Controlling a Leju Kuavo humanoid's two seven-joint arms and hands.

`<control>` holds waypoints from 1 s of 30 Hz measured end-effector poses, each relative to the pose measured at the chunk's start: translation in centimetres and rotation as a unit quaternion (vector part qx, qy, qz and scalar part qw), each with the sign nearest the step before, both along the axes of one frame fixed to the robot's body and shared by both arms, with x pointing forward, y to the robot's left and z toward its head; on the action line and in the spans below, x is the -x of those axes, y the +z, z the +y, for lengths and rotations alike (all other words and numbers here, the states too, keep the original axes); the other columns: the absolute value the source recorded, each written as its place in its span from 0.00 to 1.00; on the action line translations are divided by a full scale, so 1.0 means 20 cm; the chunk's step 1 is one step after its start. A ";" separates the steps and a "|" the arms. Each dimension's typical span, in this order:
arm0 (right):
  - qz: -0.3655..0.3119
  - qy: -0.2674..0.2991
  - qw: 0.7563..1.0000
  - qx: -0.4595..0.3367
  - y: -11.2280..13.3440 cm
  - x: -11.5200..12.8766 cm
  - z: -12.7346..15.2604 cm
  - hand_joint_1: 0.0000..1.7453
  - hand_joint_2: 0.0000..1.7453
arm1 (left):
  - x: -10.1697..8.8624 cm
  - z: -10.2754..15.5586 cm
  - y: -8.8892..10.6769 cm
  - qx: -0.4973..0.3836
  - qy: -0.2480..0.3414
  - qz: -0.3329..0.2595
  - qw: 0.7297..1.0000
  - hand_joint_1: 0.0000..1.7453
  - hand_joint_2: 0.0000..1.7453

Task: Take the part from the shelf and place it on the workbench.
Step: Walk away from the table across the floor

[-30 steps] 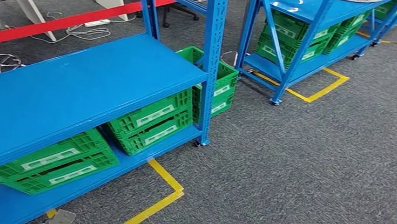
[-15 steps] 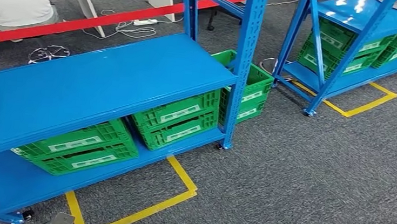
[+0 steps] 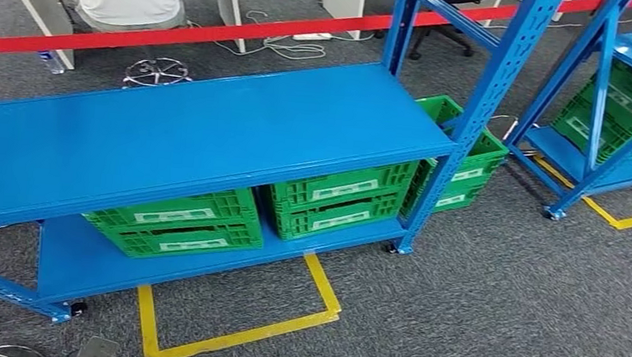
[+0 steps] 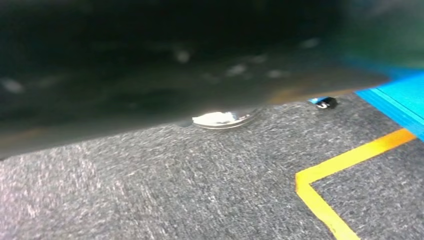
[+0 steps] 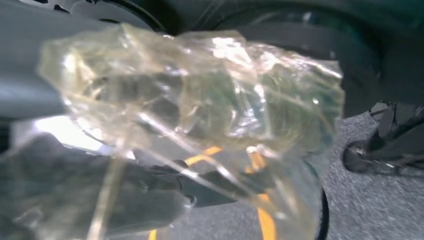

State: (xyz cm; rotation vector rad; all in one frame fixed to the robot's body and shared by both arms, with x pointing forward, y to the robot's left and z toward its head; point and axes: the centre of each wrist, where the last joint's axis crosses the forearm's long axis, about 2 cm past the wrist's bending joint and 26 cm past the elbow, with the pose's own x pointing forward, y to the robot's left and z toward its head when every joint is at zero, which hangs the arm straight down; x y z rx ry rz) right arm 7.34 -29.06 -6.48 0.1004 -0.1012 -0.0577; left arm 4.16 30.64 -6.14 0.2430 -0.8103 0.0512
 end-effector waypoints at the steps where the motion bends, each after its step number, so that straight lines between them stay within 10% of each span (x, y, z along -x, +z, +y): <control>1: 0.000 0.000 1.000 0.000 0.00 0.00 0.00 0.00 0.00 | 0.00 0.00 0.00 0.000 0.000 0.000 1.000 0.00 0.00; 30: -0.004 0.003 1.000 0.001 0.01 0.00 -0.01 0.00 0.00 | 0.01 0.00 0.01 -0.005 0.006 -0.001 1.000 0.00 0.00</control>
